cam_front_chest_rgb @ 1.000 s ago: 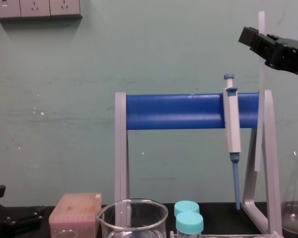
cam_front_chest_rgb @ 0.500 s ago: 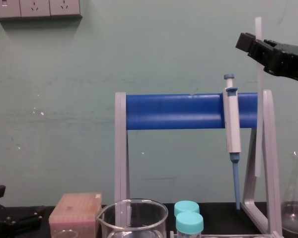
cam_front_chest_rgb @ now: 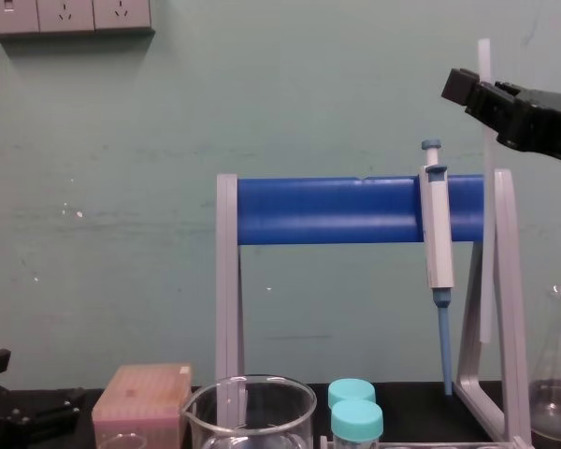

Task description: Pick up the stirring rod with one hand, then place it down.

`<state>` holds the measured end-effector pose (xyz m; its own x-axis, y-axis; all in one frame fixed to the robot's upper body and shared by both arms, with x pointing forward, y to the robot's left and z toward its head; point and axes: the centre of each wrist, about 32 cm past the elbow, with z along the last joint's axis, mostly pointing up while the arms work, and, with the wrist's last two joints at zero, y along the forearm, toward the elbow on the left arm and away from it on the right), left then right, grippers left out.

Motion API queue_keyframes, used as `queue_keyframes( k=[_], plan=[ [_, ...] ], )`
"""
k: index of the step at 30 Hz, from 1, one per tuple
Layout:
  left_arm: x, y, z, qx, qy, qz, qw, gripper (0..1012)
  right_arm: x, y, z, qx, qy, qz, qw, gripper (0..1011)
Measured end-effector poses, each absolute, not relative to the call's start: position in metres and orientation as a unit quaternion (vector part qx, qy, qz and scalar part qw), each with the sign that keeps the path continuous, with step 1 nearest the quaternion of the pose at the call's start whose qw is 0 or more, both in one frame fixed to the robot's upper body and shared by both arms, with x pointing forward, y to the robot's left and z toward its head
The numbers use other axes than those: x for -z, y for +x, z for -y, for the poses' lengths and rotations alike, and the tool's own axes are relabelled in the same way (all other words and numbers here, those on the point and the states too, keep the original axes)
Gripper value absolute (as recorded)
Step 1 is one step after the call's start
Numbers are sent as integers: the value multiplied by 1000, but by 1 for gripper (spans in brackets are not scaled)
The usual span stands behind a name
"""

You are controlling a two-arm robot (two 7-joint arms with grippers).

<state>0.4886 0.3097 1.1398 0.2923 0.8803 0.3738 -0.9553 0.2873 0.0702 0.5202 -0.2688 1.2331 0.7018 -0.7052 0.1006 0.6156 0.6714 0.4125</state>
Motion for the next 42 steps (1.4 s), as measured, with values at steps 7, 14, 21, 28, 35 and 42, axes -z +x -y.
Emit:
queue_keyframes(
  k=[7,14,21,28,35,42],
  plan=[
    [-1140,489,-310,-580,141,132,791,1000,-1222,518,272,338,184,106,917,70],
    [-1140,489,-310,-580,141,132,791,1000,-1192,516,276,313,180,78,929,70],
    [-1140,489,-310,-580,141,132,791,1000,-1172,519,274,312,174,73,931,70],
    [-1140,489,-310,-580,141,132,791,1000,-1159,525,269,311,176,76,931,70],
    [-1140,489,-310,-580,141,132,791,1000,-1149,533,263,310,175,79,931,70],
    [-1140,489,-310,-580,141,132,791,1000,-1140,537,261,313,161,80,933,70]
  ],
)
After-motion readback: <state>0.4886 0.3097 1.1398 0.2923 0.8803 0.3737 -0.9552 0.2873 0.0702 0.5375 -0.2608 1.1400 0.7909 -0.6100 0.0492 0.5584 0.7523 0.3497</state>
